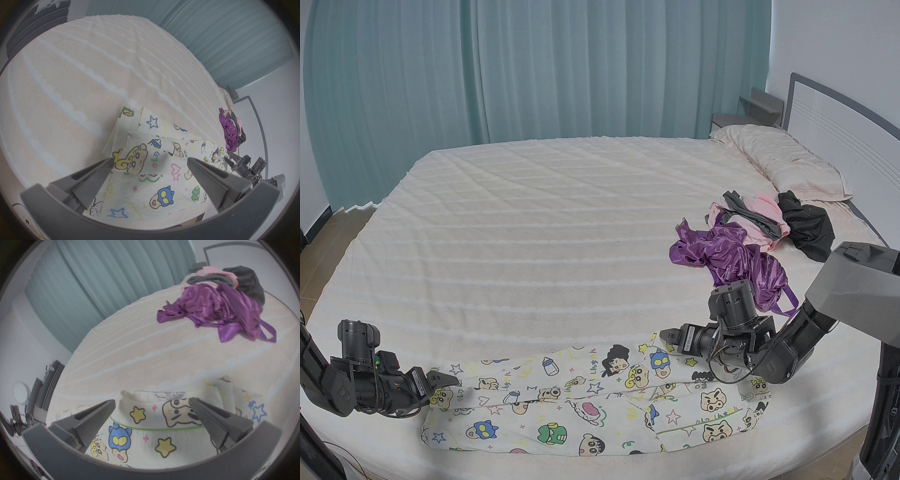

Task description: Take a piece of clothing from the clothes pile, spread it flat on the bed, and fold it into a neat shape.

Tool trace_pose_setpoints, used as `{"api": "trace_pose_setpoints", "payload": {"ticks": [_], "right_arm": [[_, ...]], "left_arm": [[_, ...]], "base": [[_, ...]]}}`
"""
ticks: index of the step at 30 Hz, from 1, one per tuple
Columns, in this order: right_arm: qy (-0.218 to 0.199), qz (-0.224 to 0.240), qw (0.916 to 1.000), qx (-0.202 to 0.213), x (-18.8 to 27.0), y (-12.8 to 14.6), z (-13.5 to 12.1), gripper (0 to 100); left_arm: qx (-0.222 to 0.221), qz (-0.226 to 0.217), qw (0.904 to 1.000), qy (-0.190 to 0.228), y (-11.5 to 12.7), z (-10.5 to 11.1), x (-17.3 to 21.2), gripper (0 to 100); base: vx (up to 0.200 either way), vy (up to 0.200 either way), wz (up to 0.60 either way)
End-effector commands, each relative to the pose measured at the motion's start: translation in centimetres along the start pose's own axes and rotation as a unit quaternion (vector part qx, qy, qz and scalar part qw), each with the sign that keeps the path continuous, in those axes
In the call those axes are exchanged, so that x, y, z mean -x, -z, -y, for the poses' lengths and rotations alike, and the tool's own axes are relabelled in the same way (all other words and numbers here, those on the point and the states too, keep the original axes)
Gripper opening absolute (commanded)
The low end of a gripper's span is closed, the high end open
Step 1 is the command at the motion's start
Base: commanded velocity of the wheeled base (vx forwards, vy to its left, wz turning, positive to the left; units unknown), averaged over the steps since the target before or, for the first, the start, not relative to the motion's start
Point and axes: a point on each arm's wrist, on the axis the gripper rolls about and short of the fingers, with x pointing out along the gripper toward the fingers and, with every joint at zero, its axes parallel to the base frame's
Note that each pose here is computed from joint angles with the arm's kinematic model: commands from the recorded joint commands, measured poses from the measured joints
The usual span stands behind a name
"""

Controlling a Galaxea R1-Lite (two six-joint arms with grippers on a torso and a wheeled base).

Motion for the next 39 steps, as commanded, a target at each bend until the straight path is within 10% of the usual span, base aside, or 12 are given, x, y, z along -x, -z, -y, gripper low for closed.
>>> {"api": "trace_pose_setpoints", "payload": {"ticks": [1, 9, 39], "right_arm": [[0.009, 0.007, 0.999, -0.044, 1.0, -0.6, 0.9, 100], [0.002, 0.007, 0.9979, -0.064, 3.1, -0.4, 0.9, 100], [0.004, -0.017, 0.9982, -0.057, 2.9, 1.0, 0.8, 100]], "left_arm": [[-0.01, 0.027, 0.9996, 0.008, -0.5, 0.3, 0.4, 100], [-0.029, 0.083, 0.9961, 0.002, -1.8, 1.3, 0.5, 100], [-0.037, 0.02, 0.9991, -0.012, -1.0, 0.7, -2.3, 100]], "base": [[0.0, 0.0, 0.0], [0.0, 0.0, 0.0], [0.0, 0.0, 0.0]]}}
